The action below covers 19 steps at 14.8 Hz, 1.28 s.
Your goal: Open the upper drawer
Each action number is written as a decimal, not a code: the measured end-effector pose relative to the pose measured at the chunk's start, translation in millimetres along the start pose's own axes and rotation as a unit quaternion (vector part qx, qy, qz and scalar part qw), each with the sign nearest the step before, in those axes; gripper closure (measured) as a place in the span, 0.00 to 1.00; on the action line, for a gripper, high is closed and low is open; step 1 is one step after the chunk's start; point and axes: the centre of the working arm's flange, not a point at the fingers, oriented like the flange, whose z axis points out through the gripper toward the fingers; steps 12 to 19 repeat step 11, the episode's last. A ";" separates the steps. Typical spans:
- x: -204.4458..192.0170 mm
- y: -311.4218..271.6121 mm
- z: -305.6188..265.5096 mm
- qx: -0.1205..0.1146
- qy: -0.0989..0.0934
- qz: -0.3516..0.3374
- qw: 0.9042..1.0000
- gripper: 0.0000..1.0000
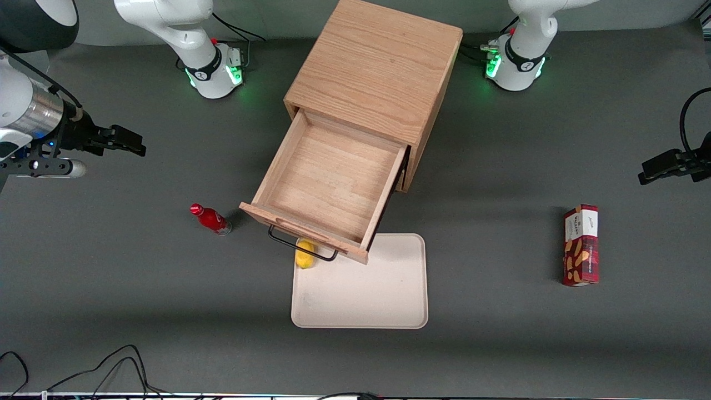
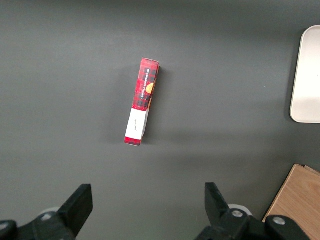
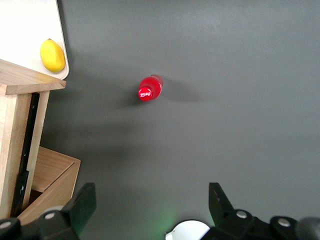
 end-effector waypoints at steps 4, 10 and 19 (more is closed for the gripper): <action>0.0 0.1 0.1 0.000 0.000 0.000 1.000 0.00; -0.6 -3.8 0.0 -0.001 0.000 -0.003 1.000 0.00; -0.8 -4.8 -0.1 -0.001 0.000 -0.004 1.000 0.00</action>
